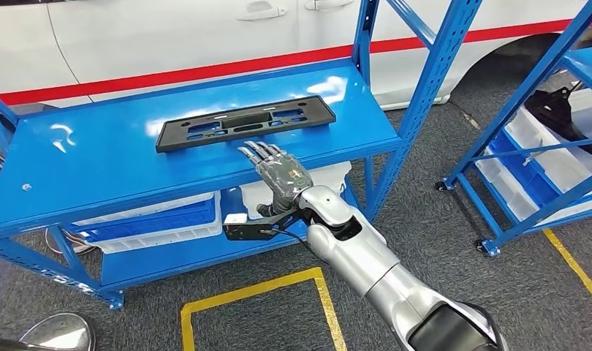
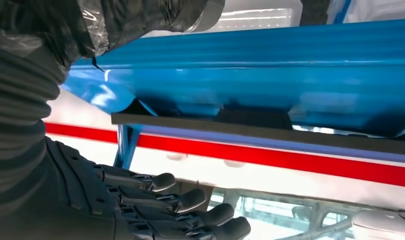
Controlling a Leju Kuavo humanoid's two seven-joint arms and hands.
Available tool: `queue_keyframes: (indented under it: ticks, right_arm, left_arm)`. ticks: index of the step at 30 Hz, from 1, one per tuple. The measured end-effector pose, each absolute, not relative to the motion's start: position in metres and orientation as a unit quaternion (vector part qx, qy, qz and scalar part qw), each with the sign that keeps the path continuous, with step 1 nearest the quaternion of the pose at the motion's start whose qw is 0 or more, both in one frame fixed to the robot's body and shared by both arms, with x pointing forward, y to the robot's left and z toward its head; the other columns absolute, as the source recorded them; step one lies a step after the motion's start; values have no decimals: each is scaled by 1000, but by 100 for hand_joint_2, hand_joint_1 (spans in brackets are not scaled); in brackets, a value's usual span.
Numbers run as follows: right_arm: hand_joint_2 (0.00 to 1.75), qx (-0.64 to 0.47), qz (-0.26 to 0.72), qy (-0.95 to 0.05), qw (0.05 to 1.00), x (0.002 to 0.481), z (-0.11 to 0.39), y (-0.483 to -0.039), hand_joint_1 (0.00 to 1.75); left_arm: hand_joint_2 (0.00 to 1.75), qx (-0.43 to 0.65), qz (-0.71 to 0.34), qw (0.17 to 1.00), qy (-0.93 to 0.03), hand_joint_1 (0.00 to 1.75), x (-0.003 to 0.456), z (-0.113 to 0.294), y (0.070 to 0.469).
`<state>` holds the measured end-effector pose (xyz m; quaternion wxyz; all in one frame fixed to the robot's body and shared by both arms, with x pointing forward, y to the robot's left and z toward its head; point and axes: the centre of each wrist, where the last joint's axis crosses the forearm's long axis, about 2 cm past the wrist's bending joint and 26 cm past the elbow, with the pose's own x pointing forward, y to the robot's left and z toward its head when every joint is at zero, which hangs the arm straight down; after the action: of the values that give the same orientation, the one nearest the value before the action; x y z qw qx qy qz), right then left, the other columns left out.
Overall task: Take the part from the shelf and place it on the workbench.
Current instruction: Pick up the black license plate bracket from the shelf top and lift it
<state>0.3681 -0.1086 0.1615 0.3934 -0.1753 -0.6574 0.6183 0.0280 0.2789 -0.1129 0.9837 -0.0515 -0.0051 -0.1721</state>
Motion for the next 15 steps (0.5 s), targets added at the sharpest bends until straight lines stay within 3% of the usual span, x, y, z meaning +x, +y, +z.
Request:
queue_keyframes:
  ticks: [15]
  right_arm:
    - [175, -172, 619, -659, 391, 368, 164, -104, 0]
  left_arm:
    - [0, -55, -168, 984, -6, 0, 26, -113, 277]
